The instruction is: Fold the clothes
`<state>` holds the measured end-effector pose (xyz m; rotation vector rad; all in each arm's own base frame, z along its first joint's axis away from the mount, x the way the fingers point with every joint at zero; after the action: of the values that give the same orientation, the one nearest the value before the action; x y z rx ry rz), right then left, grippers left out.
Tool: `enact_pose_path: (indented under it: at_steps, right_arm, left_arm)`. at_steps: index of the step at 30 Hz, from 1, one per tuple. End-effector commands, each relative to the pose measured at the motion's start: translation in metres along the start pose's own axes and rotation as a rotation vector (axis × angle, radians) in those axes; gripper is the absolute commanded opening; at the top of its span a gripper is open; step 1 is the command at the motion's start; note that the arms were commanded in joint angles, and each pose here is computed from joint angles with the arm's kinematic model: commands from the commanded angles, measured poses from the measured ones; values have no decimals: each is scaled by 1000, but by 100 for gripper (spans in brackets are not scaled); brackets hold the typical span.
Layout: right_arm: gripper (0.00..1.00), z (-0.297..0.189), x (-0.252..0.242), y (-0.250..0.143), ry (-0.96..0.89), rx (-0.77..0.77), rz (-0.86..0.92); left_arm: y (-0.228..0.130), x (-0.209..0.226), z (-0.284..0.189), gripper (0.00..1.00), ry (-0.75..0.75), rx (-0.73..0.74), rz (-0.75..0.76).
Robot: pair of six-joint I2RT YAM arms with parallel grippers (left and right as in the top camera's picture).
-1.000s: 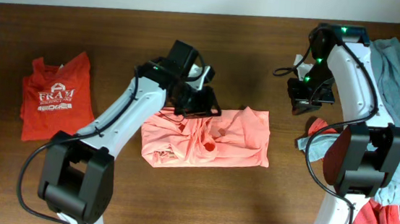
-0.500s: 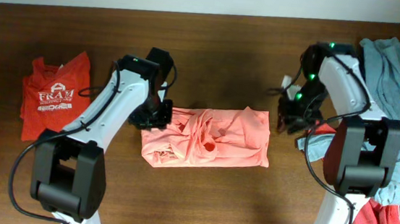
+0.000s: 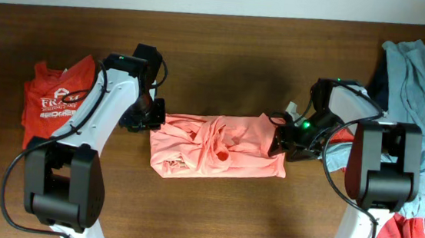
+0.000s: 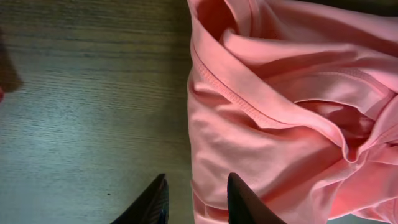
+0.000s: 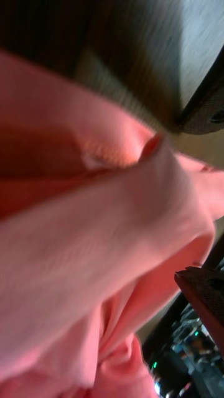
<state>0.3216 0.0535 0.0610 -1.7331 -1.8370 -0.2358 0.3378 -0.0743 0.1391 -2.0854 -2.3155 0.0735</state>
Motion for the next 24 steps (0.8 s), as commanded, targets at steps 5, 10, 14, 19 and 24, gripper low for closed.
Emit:
enact_pose_path:
  at_steps: [5,10,14,19,24]
  right_arm:
    - [15,22,0,3,57,-15,-3]
    - [4,10,-15,11,-39,-50,30]
    - [4,-41,-35,20,-139,-126,99]
    - [4,-105,-38,18,-231,-237,143]
    - [4,-128,14,11,-279,-251,8]
  left_arm:
    - [-1,1,-1,31,7,1,22]
    - [-2,1,-1,31,8,4,33]
    - [-4,2,-1,31,12,17,31]
    - [-4,2,-1,32,13,18,31]
    - [-4,2,-1,32,12,17,31]
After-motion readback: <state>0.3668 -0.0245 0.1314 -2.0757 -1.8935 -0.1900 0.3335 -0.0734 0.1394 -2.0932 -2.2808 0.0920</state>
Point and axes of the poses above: each gripper's point midway between its finger pads, its own z axis out along the fingers, its own x axis along the line the jaws close on, y = z × x, the point moved 6 cm from there along -z, back along the fingers, and after that the axes turned 1 degree about z, right-handed, at the moved point
